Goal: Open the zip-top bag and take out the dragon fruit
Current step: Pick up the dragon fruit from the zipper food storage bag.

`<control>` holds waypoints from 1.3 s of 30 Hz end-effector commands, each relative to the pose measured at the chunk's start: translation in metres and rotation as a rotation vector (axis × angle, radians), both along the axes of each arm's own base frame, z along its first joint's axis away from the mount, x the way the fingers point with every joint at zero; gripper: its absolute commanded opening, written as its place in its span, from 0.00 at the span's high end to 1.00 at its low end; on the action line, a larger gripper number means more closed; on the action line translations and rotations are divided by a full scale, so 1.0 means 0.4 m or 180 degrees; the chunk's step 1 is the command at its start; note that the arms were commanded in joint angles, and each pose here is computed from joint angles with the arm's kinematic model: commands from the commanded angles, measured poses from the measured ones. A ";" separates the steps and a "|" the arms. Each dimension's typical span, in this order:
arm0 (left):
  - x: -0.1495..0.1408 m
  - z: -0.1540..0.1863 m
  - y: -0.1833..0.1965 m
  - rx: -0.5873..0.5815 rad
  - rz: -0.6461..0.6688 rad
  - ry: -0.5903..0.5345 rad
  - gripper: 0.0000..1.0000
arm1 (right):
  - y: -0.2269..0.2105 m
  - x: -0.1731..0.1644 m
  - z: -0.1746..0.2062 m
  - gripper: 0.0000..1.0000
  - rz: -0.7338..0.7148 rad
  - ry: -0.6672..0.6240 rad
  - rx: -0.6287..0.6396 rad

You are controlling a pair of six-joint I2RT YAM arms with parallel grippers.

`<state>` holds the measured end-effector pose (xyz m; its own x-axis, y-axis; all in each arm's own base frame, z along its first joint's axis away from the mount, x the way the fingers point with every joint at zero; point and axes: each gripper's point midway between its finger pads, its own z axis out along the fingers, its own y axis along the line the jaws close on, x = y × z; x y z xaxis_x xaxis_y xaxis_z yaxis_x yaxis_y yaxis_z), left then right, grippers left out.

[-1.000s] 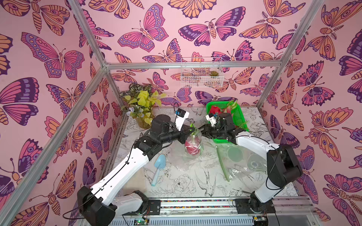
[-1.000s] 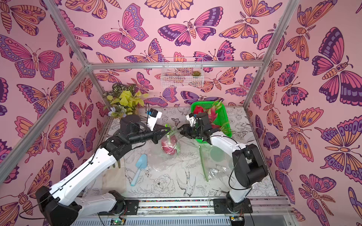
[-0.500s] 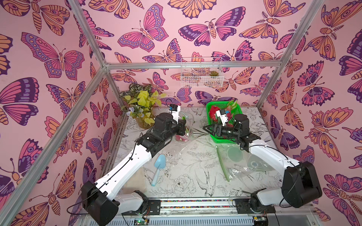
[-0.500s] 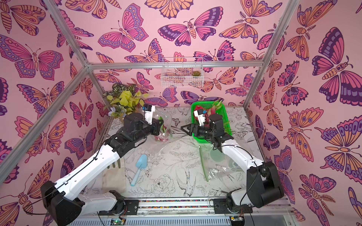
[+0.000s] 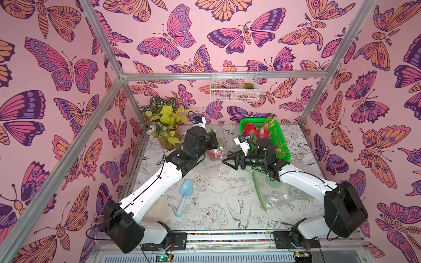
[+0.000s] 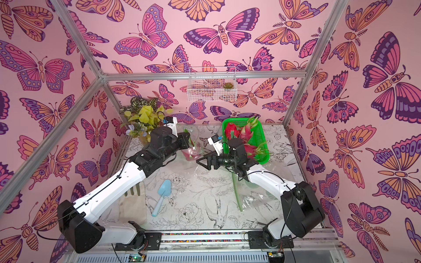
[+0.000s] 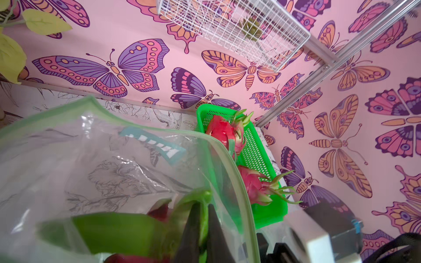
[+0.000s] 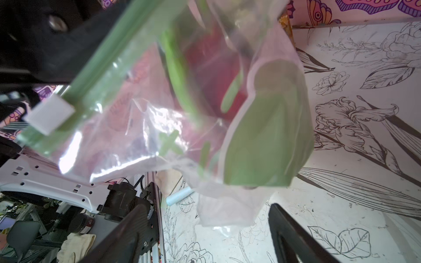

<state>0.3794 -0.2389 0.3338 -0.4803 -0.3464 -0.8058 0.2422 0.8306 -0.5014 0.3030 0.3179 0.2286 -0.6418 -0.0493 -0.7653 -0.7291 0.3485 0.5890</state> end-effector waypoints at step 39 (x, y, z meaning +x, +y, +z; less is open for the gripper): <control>0.024 0.410 -0.209 -0.0649 -0.1043 -0.1034 1.00 | -0.016 0.077 -0.274 0.41 -0.0384 0.0467 -0.0701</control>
